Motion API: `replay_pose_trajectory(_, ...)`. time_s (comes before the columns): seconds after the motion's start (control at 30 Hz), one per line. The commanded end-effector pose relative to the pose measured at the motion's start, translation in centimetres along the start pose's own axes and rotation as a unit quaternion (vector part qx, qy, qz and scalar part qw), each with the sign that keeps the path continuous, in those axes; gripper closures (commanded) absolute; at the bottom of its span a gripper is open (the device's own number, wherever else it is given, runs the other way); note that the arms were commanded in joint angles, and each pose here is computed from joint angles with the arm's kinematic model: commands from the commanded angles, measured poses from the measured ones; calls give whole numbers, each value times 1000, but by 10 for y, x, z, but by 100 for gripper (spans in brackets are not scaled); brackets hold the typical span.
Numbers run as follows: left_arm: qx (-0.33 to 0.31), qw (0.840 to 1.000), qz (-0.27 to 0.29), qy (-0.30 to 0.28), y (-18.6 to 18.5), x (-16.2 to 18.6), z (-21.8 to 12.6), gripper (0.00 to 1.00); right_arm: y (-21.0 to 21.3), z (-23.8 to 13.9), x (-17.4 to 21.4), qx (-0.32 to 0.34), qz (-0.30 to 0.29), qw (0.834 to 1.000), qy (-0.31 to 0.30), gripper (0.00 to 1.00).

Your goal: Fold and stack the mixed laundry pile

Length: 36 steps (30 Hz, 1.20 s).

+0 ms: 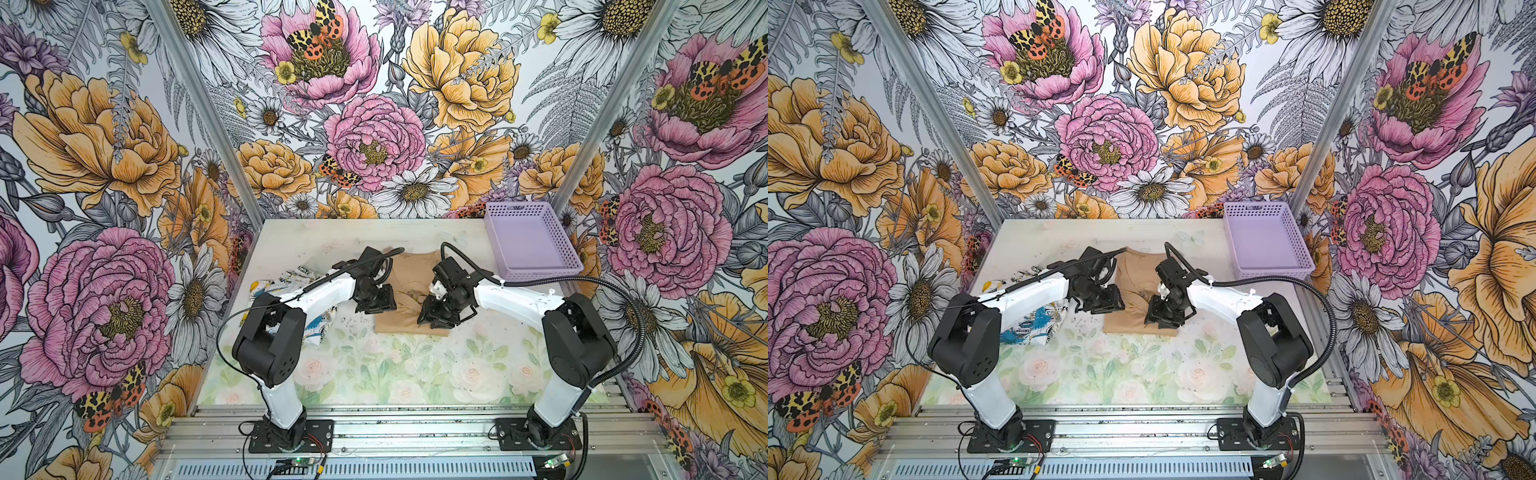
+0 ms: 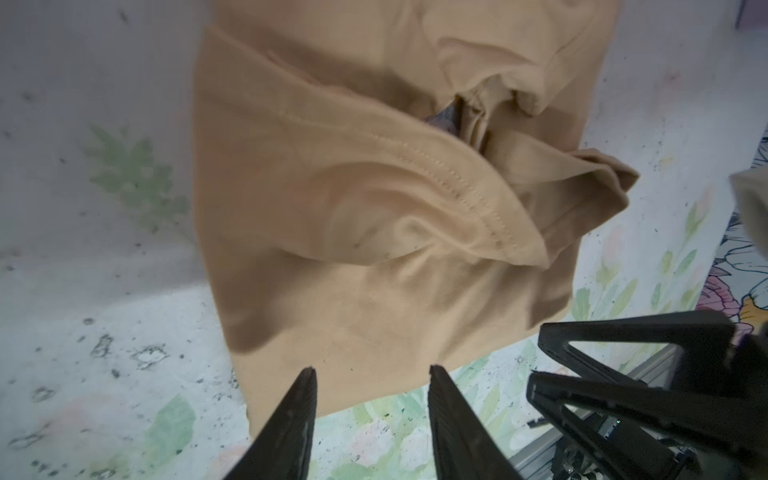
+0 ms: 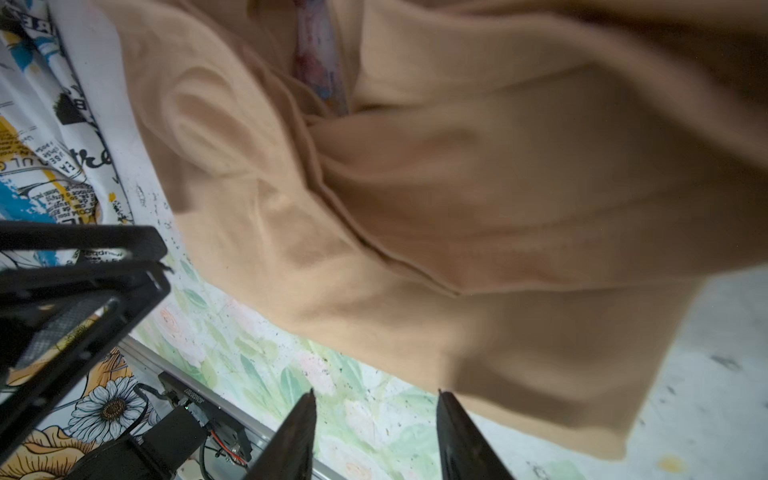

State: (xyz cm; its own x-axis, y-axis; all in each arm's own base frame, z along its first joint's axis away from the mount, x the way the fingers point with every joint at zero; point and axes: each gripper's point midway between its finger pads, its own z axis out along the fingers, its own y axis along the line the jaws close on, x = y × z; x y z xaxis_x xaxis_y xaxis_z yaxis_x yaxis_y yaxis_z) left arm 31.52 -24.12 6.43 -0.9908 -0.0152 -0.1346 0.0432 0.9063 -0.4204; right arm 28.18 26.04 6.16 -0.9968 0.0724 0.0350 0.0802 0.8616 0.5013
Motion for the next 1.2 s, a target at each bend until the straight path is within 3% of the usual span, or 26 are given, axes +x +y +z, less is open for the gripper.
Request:
replay_pose_trajectory(0.0, 30, 999, -4, -36, -12, -21, 0, 56, 9, 5, -27, -19, 1, 999, -44, 51)
replay_pose_trajectory(0.23, 26, 999, -19, -43, 1, -41, 10, 57, 0, 19, -48, -1, -2, 998, -60, 51)
replay_pose_trajectory(0.53, 35, 996, -39, -69, 9, -67, -6, 57, 13, -8, -129, -4, -15, 989, -145, 52)
replay_pose_trajectory(0.7, 36, 996, -43, -75, 11, -69, -12, 57, 15, -17, -151, -5, -20, 987, -162, 52)
replay_pose_trajectory(0.97, 37, 995, -30, -85, 4, -72, -18, 57, 21, -46, -139, -10, -31, 986, -165, 51)
replay_pose_trajectory(1.17, 25, 994, 13, -109, -7, -95, -17, 57, 12, -40, -121, -2, -28, 989, -148, 52)
